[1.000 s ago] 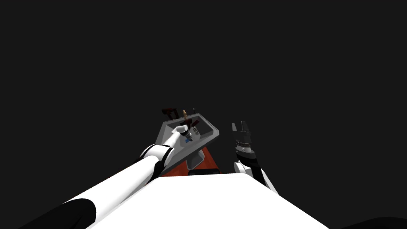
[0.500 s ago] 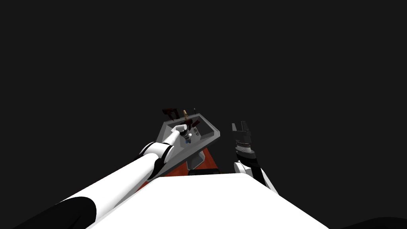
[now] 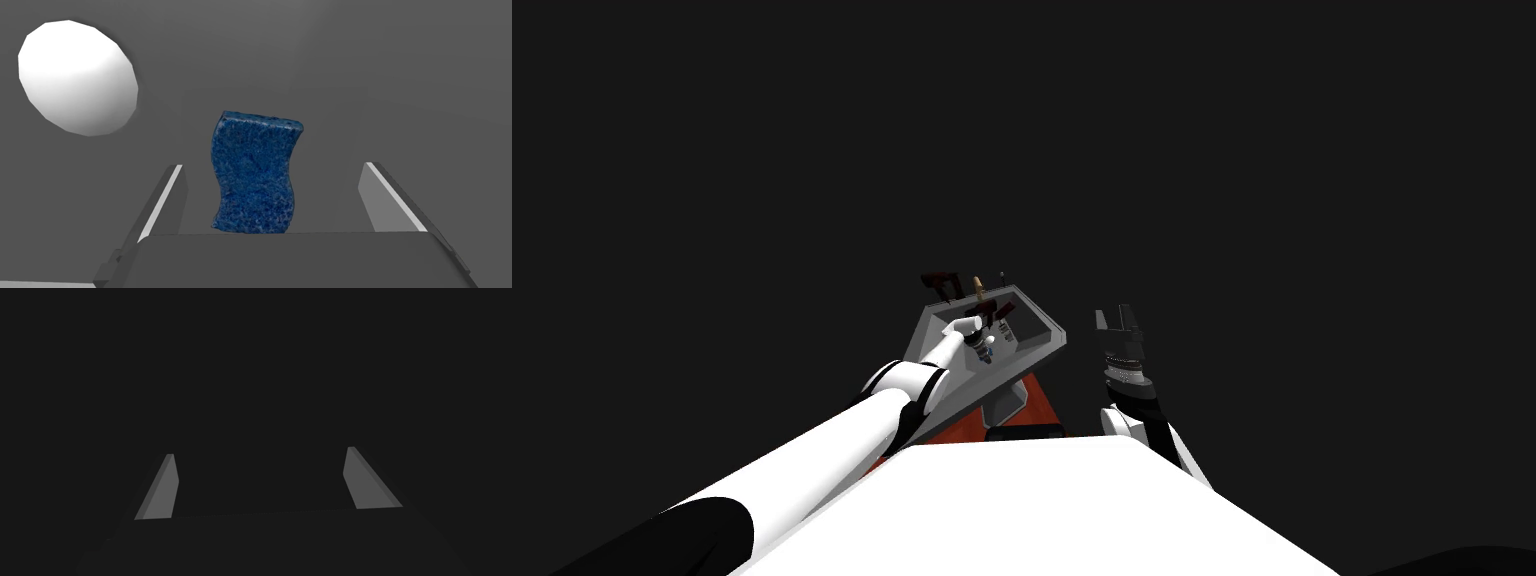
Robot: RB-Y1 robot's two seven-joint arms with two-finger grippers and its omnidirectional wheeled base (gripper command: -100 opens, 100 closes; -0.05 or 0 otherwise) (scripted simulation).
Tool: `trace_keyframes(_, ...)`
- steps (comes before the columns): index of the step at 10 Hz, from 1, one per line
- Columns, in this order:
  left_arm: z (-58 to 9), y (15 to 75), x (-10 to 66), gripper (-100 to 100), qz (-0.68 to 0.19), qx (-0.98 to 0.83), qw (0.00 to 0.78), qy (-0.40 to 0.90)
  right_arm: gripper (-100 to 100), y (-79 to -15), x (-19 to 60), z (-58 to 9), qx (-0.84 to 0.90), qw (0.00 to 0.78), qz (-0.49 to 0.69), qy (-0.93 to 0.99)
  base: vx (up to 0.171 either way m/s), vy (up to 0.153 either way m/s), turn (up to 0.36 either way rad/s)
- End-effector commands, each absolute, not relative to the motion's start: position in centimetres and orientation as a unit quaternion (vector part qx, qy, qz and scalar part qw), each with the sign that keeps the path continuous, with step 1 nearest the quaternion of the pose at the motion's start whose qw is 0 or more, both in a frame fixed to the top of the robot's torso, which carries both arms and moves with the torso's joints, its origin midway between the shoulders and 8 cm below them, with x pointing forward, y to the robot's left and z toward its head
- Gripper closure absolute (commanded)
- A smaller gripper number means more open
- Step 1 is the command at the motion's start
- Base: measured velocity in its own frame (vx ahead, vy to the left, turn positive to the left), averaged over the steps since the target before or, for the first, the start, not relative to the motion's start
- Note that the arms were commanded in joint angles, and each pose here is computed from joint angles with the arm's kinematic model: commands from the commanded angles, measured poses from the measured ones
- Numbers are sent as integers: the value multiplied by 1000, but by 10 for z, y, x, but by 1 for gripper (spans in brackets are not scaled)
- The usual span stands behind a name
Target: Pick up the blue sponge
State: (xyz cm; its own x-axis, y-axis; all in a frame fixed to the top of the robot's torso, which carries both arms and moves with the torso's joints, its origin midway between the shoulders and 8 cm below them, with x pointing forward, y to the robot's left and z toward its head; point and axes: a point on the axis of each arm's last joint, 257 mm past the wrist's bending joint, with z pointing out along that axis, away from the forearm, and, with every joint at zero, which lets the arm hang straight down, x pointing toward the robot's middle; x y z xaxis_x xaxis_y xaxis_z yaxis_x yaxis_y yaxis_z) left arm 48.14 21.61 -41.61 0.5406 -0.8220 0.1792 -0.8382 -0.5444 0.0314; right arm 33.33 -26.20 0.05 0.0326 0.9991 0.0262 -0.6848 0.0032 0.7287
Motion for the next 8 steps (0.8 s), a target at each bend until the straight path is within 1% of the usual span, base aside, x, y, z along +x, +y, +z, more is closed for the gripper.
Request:
trace_keyframes(1,-426,215,478,-100,72,876,56,-474,0,-262,333,1,294,656,642,268,11,-14,40)
trace_keyframes(2,-421,215,480,-100,72,876,56,-474,0,-262,333,1,294,656,642,268,2,-6,9)
trace_keyframes(3,-421,215,481,100,74,876,55,-474,0,-262,333,1,294,656,642,268,0,0,0)
trace_keyframes(7,-421,216,481,100,74,876,55,-473,0,-262,333,1,294,656,642,268,0,0,0)
trace_keyframes(8,-421,216,481,0,74,876,55,-474,0,-262,333,1,294,656,642,268,0,0,0)
